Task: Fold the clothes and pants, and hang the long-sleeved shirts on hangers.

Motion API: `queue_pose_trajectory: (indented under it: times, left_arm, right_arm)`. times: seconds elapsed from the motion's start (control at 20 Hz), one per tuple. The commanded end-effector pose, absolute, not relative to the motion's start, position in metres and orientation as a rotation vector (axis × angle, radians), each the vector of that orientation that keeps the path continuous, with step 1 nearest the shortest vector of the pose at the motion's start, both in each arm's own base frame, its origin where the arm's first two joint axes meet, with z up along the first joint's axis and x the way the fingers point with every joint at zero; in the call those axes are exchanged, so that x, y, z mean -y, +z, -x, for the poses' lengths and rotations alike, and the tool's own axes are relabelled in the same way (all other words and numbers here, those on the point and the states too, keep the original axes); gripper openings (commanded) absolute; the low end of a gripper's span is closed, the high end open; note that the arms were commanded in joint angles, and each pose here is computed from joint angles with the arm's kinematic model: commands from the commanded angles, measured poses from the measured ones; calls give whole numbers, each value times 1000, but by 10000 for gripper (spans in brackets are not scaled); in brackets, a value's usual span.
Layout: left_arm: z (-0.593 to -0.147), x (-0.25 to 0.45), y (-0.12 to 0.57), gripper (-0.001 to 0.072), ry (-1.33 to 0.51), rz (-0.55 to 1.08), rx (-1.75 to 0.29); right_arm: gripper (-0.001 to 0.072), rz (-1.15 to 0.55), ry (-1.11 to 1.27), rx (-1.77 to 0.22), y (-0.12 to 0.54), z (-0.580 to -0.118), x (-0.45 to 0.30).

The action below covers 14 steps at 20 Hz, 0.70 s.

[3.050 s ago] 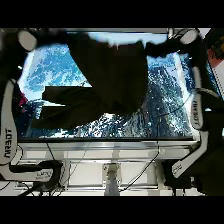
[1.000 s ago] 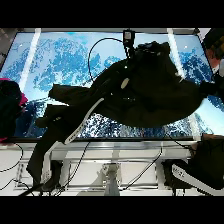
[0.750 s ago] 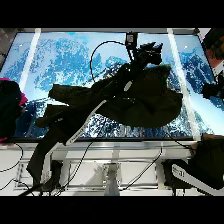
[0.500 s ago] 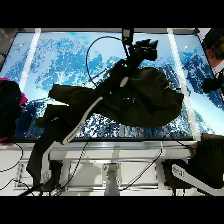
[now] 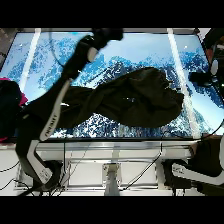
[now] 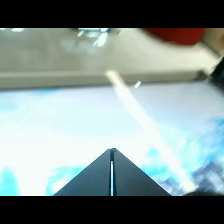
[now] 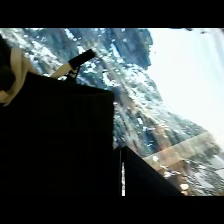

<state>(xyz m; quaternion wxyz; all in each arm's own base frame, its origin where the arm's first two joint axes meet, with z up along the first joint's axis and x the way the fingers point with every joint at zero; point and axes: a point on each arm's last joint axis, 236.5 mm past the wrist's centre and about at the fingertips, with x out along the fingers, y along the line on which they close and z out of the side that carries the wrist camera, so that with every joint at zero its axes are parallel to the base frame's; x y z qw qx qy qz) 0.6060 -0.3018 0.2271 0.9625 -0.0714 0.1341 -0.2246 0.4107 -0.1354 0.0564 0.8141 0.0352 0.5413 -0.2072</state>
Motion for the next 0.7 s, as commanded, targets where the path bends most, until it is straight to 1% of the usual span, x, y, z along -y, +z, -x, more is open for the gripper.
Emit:
queue_pose_trajectory:
  times: [0.0, 0.05, 0.1, 0.15, 0.2, 0.25, 0.3, 0.35, 0.4, 0.45, 0.5, 0.65]
  left_arm:
    - [-562, 234, 172, 4, -521, -59, -658]
    - [-536, 235, 160, 4, -667, -87, -743]
    - [-503, 240, 152, 4, -857, -102, -814]
    - [-470, 241, 147, 5, -1031, -84, -880]
    - [-444, 233, 137, 6, -1118, -60, -972]
    - [-426, 221, 121, 6, -1140, -81, -1076]
    - [-420, 209, 107, 8, -1121, -88, -1144]
    - [-417, 206, 96, 45, -1091, -61, -1196]
    - [-412, 207, 87, 235, -1068, -15, -1251]
    - [-406, 208, 77, 381, -1025, 39, -1321]
    - [-397, 207, 67, 437, -991, 78, -1400]
    - [-358, 204, 30, 437, -985, 79, -1596]
  right_arm:
    - [23, -340, -126, -1144, 23, -443, 91]
    - [24, -424, 4, -1111, 27, -451, 74]
    - [24, -505, 120, -1072, 37, -456, 59]
    - [25, -575, 194, -1044, 47, -457, 50]
    - [25, -618, 244, -1023, 55, -457, 44]
    - [26, -637, 269, -1016, 59, -456, 43]
    - [26, -640, 270, -1021, 59, -454, 44]
    - [41, -636, 268, -1023, 58, -454, 44]
    - [106, -637, 269, -1023, 58, -453, 44]
    - [252, -638, 269, -1021, 58, -454, 44]
    - [340, -637, 269, -1022, 58, -454, 44]
    - [341, -632, 266, -1028, 57, -453, 45]
